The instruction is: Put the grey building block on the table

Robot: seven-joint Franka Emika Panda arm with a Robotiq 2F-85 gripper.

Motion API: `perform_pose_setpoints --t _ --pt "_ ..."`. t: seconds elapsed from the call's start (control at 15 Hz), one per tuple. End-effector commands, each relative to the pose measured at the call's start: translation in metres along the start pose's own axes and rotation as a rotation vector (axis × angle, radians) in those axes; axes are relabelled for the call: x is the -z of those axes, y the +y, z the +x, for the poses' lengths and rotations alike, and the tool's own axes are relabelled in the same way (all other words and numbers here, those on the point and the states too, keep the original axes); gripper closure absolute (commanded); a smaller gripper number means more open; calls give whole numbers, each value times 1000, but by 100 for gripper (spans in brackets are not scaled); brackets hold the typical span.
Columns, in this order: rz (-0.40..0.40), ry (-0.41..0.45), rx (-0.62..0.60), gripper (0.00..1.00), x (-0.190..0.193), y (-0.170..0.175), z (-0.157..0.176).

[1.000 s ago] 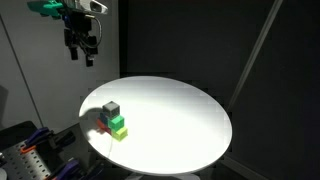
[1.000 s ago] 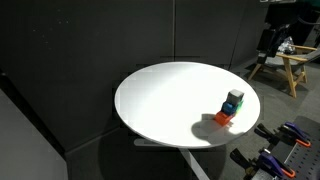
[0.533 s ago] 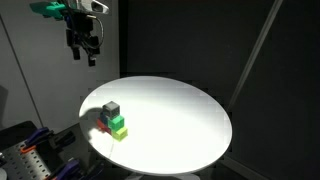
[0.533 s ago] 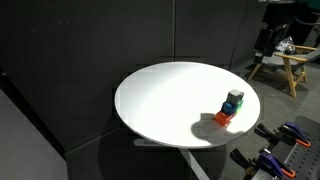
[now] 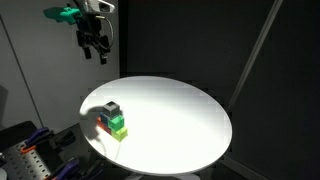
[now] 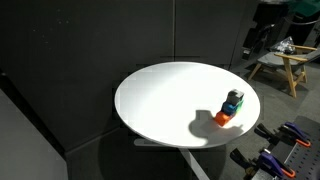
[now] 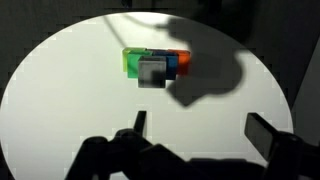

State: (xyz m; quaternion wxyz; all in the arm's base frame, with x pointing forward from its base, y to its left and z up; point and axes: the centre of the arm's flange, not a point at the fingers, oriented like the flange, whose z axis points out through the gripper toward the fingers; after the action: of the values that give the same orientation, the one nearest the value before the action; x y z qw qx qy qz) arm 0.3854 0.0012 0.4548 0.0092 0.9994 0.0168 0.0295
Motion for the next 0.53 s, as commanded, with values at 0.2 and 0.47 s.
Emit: perform_pose_setpoints --t 0.2,0.47 --pt "-52 -40 -24 0 -18 19 29" --pt "-22 -84 -50 0 -32 40 39"
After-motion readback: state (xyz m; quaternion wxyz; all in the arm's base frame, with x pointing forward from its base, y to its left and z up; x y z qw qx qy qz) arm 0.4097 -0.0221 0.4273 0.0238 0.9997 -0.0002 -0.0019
